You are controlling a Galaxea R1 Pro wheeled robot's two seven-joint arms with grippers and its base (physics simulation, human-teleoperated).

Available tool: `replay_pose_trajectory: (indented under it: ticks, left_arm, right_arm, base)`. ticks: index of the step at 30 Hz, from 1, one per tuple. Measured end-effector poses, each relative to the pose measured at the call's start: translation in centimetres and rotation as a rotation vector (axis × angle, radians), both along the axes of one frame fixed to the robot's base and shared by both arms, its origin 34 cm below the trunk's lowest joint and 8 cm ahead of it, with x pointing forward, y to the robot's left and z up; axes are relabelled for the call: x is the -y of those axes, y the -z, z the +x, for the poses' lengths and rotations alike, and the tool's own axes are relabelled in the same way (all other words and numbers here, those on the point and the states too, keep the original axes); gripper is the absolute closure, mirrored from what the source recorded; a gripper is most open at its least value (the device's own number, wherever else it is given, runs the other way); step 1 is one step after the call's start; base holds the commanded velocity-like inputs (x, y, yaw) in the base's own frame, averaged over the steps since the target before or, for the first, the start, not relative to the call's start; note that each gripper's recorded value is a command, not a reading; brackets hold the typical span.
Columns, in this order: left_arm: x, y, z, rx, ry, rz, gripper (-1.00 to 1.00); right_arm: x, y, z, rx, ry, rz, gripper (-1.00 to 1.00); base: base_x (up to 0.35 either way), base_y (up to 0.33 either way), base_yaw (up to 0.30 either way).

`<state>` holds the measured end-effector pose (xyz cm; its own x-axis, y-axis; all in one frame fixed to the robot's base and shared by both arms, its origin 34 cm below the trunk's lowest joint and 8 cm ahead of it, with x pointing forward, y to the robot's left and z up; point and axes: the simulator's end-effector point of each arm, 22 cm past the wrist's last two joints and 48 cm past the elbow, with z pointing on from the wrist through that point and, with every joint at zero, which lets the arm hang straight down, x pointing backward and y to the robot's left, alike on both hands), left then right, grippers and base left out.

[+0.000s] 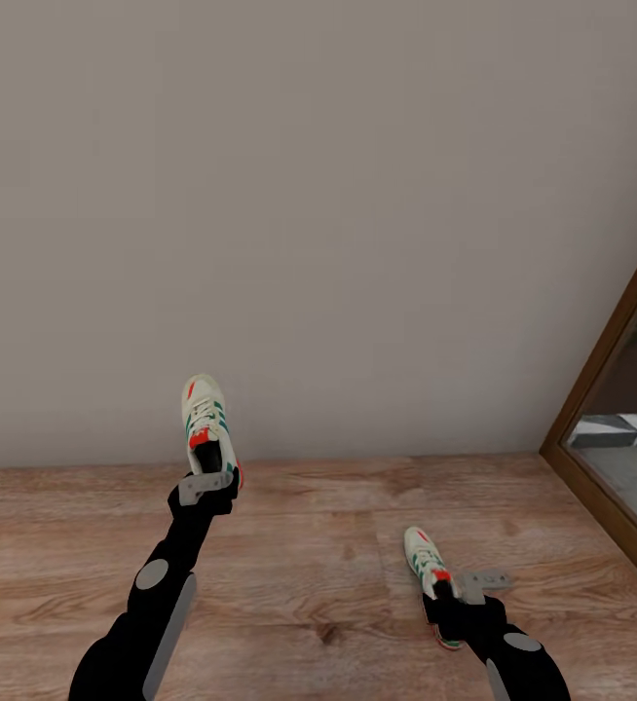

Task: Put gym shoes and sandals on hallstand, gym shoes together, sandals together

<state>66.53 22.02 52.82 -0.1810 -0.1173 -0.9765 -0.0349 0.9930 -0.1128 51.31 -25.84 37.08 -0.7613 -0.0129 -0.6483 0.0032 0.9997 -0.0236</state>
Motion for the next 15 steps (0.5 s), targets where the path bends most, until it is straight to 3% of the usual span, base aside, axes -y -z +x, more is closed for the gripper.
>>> replay_pose_trajectory:
  ticks: [9, 15]
  left_arm:
    - [0.0, 0.0, 0.01, 0.0, 0.0, 0.0, 1.0]
    - [-0.01, 0.01, 0.0, 0.0, 0.0, 0.0, 1.0]
  right_arm:
    - [-0.01, 0.0, 0.02, 0.0, 0.0, 0.0, -1.0]
    - [0.0, -0.01, 0.02, 0.001, 0.0, 0.0, -1.0]
  base:
    - [0.028, -0.067, 0.004]
    - [0.001, -0.1, 0.137]
